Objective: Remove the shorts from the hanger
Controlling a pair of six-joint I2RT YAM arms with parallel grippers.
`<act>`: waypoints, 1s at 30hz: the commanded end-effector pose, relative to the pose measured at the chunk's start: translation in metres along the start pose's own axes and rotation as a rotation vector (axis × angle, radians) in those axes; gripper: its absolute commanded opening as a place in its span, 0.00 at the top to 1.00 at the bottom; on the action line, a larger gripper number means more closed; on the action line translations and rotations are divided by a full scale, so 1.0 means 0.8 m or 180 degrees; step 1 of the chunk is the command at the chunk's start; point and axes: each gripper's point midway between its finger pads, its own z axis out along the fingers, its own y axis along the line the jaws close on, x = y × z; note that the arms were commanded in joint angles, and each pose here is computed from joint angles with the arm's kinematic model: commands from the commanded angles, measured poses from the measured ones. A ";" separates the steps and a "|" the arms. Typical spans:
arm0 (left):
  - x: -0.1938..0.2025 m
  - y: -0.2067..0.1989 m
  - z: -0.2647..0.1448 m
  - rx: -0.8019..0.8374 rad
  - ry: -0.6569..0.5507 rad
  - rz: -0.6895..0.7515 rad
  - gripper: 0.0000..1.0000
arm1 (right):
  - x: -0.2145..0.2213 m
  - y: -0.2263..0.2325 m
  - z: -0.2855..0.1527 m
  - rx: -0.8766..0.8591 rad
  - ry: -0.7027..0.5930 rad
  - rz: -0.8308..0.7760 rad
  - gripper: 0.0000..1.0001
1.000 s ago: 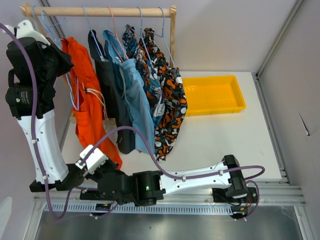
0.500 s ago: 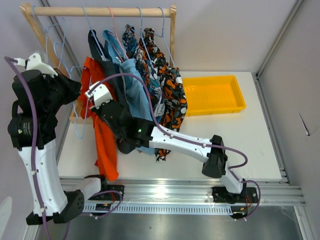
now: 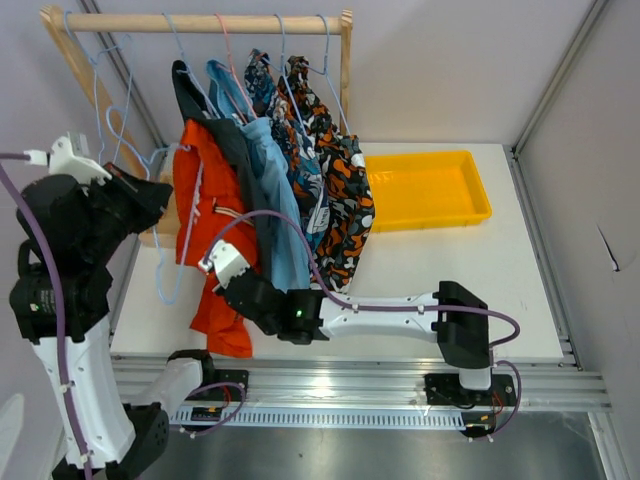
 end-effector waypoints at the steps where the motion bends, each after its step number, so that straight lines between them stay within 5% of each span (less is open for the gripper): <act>1: 0.054 0.042 0.018 -0.0357 0.0309 -0.0232 1.00 | -0.080 -0.036 -0.007 0.0155 -0.0475 0.0380 1.00; 6: 0.115 0.103 0.012 -0.0994 0.0738 -0.0110 1.00 | -0.101 -0.048 0.008 0.0152 -0.0566 0.0319 1.00; 17: 0.165 0.032 -0.050 -0.0094 0.1436 -0.0334 1.00 | -0.060 -0.065 0.035 0.0174 -0.0359 0.0301 1.00; 22: 0.104 0.050 -0.067 -0.0511 0.0844 -0.0099 1.00 | -0.043 -0.061 0.010 0.0147 -0.0271 0.0399 1.00; 30: 0.049 0.077 -0.023 -0.0879 0.0125 0.0142 1.00 | -0.069 -0.067 -0.159 0.0280 -0.0535 0.0413 1.00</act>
